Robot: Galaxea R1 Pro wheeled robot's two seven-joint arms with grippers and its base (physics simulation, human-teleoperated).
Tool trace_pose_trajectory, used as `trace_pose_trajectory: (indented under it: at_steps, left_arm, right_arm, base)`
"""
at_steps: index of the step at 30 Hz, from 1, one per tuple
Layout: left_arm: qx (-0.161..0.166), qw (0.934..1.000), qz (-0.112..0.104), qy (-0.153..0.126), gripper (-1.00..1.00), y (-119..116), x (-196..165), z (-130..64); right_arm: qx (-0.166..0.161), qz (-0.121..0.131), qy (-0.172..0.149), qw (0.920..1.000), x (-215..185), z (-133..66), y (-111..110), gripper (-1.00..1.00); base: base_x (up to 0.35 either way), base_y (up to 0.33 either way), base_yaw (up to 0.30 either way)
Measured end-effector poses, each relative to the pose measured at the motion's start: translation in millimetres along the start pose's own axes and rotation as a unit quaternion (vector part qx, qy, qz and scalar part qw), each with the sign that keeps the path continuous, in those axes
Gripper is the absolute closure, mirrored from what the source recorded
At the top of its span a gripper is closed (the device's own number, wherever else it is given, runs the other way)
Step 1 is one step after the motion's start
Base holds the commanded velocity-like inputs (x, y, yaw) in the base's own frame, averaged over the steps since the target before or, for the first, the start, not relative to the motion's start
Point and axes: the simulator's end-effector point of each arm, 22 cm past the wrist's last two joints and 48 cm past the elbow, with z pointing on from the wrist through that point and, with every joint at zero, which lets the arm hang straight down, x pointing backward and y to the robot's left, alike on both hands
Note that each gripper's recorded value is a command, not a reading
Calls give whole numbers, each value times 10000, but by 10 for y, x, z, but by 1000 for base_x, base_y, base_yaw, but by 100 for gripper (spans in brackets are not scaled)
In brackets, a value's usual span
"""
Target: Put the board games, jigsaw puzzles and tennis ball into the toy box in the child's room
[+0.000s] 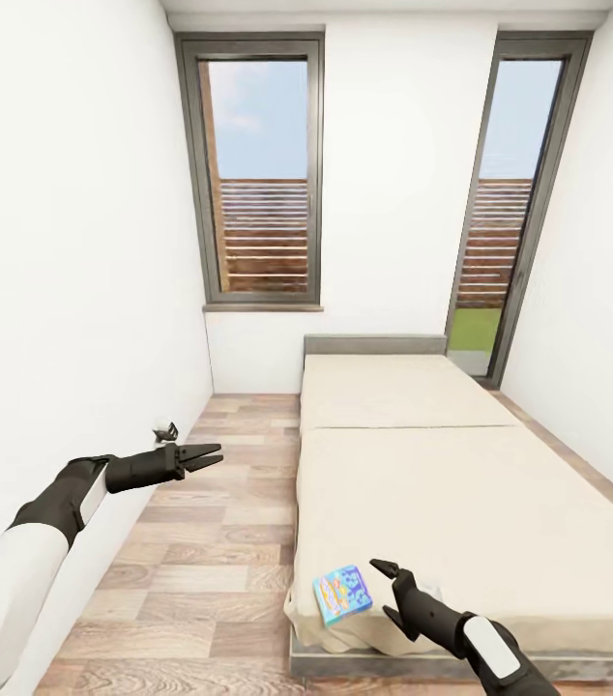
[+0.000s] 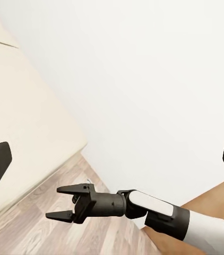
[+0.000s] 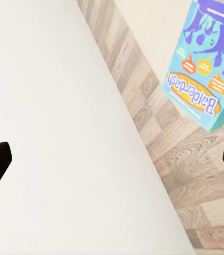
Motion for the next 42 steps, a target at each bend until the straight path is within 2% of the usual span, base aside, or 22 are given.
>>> trace_pose_trajectory:
  at_steps: [30,37,42]
  left_arm:
    - [14,10000,5,-21,-100,377,354,-23]
    - [16,10000,6,-21,-100,468,447,-28]
    - [16,10000,6,-16,-100,534,518,-30]
  right_arm:
    - [-103,77,146,9998,223,327,-392,-100]
    - [-117,174,390,9990,341,375,-503,-100]
    - [-154,201,441,9987,368,409,-574,-100]
  base:
    - [0,0,0]
    - [0,0,0]
    - [0,0,0]
